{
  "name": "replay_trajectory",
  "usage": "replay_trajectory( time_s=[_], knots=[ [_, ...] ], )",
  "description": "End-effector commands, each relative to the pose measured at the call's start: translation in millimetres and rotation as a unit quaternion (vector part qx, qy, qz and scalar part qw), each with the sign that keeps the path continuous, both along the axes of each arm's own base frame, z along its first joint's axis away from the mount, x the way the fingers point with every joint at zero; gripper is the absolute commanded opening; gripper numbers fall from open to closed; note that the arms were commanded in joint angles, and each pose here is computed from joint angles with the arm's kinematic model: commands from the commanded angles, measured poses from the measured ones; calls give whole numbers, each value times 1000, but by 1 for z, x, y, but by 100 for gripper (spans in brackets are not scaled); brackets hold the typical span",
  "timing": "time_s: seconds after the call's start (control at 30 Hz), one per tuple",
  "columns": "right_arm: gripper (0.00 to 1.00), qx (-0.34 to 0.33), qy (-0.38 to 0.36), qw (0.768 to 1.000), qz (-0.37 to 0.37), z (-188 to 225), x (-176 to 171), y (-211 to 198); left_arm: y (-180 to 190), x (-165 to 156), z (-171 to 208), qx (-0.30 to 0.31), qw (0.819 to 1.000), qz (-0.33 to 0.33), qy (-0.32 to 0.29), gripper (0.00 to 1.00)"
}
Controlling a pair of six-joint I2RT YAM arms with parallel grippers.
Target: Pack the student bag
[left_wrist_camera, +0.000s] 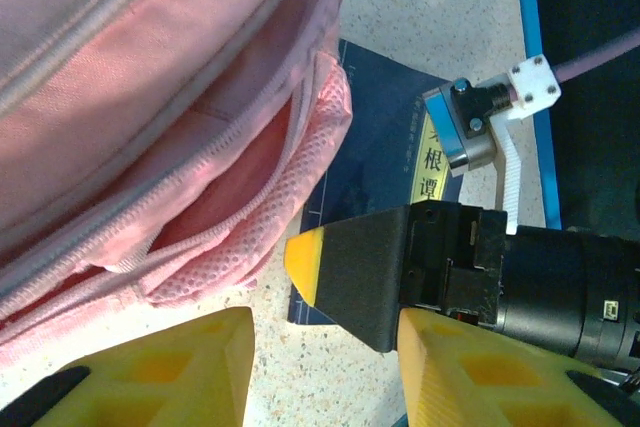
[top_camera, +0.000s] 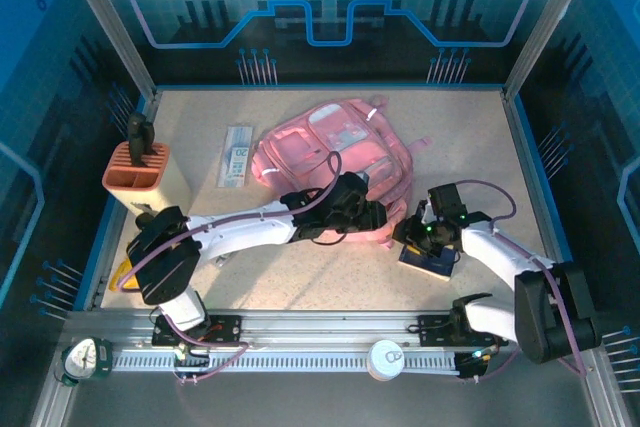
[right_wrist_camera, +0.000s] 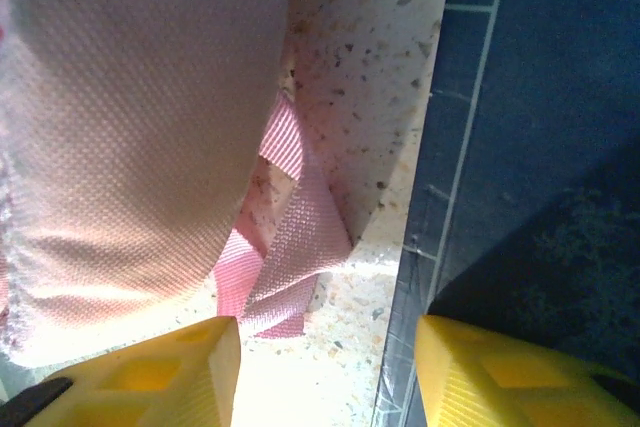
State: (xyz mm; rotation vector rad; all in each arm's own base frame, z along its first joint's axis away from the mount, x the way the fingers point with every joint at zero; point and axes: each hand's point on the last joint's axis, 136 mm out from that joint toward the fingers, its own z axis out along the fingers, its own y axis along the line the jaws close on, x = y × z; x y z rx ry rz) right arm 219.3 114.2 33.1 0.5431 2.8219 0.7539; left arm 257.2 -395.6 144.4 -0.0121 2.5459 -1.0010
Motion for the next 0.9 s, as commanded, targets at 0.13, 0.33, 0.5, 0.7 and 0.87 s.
replay_trajectory(
  time_s=[0.13,0.33,0.5,0.7,0.87],
  knots=[
    [64,-60,-36,997,-43,42,1,-43,-11,-12,14,-26,1000,-4,1,42],
    [75,-113,-20,985,-127,56,-1,-99,-42,-19,9,-33,999,-36,24,42],
    [84,-160,11,969,-187,47,-6,-133,-74,-22,2,-41,997,-56,37,43],
    [92,-175,50,958,-222,29,-17,-153,-106,-28,-18,-37,995,-76,59,43],
    [96,-167,70,957,-228,14,-22,-151,-112,-27,-38,-26,995,-66,67,44]
  ],
)
